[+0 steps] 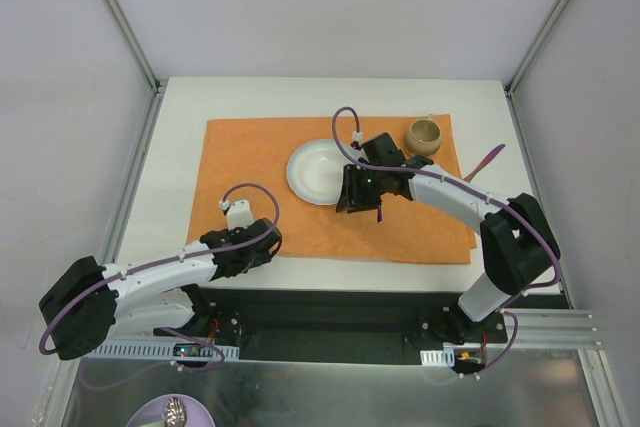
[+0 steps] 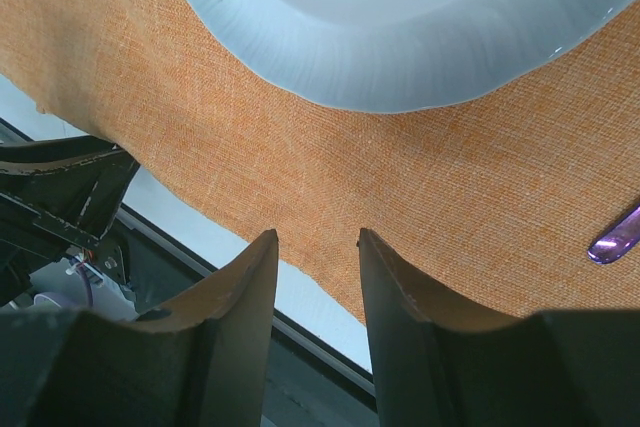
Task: Set the dinner table for one person
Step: Pick up the fork at the center of the board.
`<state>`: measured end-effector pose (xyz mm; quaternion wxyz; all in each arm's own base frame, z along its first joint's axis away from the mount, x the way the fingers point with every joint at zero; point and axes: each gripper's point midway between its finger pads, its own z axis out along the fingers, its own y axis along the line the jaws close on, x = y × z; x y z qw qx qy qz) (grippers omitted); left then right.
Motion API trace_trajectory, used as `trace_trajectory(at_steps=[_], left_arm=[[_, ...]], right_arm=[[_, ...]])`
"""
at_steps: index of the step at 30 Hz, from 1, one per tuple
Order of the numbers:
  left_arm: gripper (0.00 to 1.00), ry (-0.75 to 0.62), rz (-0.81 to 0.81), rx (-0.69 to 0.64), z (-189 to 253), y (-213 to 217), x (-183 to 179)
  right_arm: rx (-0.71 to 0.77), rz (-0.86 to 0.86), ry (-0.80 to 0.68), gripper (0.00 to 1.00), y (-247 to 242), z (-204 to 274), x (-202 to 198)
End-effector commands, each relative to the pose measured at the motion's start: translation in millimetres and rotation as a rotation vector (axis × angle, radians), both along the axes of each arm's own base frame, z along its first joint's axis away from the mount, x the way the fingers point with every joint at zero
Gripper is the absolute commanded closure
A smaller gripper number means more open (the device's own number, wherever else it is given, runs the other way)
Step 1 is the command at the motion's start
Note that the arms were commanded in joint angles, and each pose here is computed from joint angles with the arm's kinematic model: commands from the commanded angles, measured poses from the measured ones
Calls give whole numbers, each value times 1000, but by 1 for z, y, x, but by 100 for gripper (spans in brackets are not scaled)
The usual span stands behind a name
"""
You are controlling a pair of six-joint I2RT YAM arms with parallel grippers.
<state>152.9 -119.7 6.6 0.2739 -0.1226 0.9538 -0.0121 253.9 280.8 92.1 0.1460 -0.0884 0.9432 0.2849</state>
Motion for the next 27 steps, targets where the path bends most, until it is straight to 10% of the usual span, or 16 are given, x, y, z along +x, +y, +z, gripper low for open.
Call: trace_trajectory(at_steps=[1,20,27], left_arm=[[53,327,29,-44,-44,8,-80],[61,406,36,-1,-54,17,-117],[44,394,98,61,-47,20,-111]], right_arm=[[39,1,-22,59,10,14,5],[43,-6,-13,59,11,13,6],[46,1,-12,59,12,13,5]])
